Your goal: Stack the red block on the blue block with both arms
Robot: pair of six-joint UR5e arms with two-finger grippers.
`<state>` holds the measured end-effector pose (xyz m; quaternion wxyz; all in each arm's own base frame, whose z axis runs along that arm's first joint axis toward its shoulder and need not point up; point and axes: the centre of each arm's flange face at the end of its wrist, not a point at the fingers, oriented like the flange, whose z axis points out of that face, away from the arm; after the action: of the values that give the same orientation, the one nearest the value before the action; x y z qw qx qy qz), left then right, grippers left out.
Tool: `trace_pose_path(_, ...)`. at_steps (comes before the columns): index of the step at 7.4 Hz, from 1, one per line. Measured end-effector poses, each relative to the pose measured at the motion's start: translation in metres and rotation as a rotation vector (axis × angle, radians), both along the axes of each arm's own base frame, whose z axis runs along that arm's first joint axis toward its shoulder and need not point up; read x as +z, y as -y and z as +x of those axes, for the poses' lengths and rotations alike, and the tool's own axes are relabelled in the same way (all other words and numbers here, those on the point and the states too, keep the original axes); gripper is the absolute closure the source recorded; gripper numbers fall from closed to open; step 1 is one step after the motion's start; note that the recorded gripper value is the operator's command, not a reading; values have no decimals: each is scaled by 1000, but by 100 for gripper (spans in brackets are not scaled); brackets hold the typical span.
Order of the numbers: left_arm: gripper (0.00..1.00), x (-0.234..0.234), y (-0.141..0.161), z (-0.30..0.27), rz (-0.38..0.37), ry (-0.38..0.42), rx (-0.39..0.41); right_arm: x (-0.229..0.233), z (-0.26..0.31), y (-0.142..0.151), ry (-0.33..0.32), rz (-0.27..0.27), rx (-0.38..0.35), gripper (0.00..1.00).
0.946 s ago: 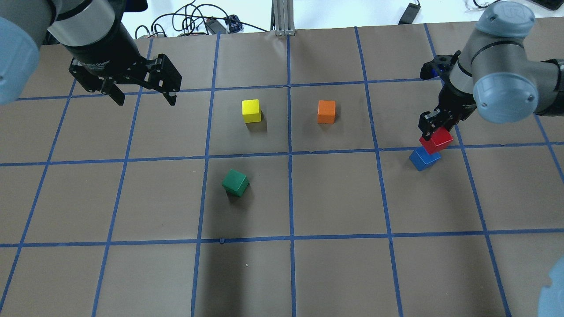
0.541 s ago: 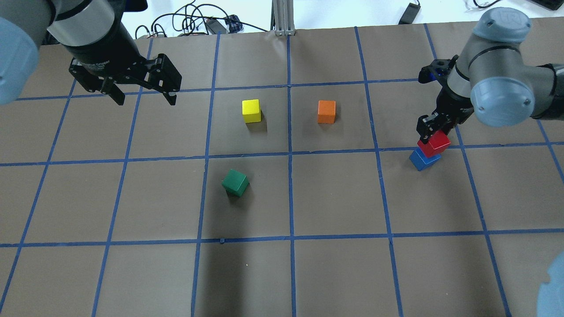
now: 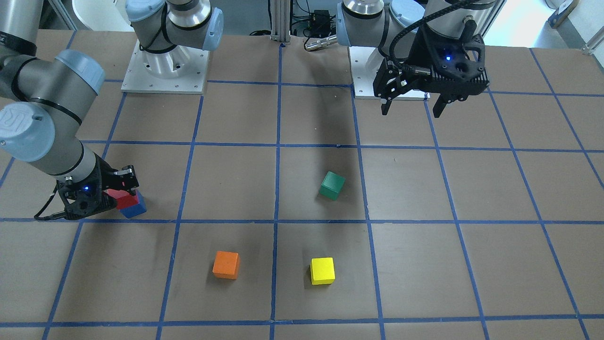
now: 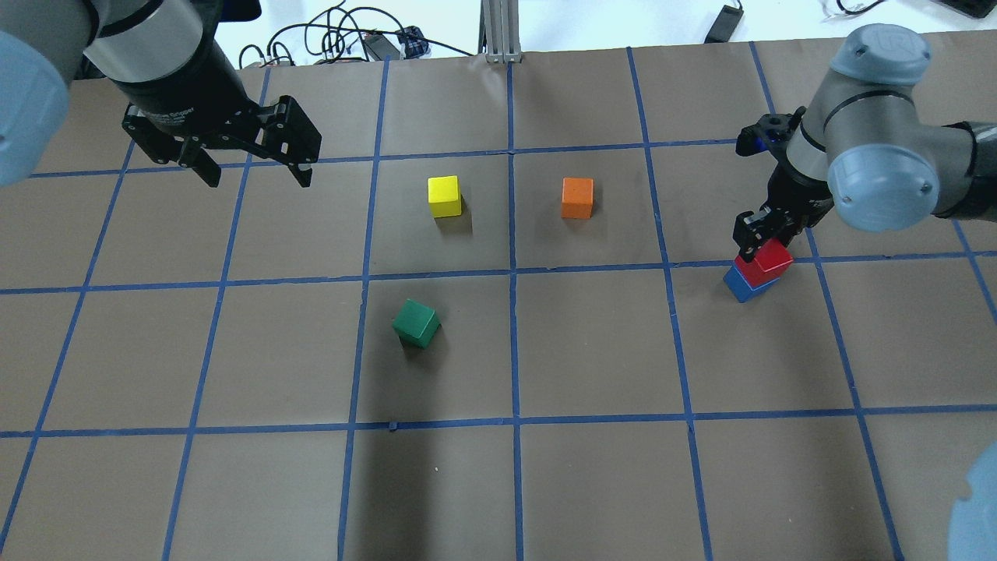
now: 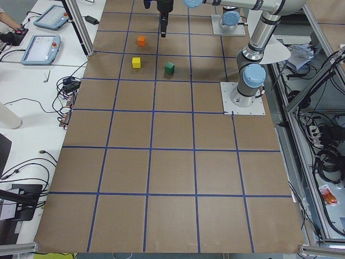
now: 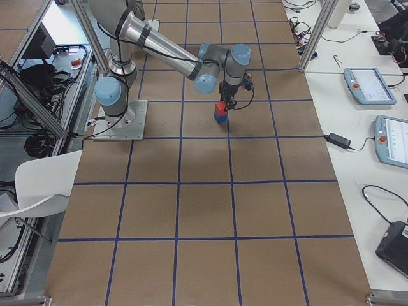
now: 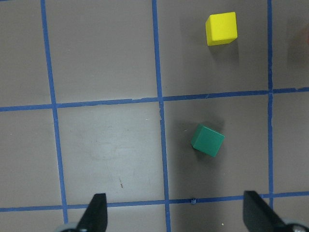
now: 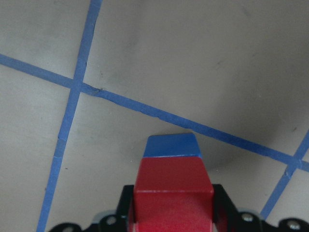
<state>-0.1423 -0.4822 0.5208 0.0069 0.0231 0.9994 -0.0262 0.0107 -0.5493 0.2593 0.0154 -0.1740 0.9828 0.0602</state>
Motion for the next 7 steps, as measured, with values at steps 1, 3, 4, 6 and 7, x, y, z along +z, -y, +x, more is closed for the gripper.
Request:
trace_pose_path(1,0,0,0,0,-1,2,1,-2,0,-1,0,4,2,2)
trace_pose_path(3,0,1,0,0,-2,5,1,1,-1,1,-7,-8,3,0)
trace_pose_path(4,0,1,0,0,-2,5,0,6,-2,3,-15,-24,1,0)
trace_pose_path(6,0,1,0,0,-3,5,0,33,-5,14,-28,-52,-11,0)
trace_pose_path(7,0,2,0,0,-4,5,0,62,-6,17,-30,-40,-26,0)
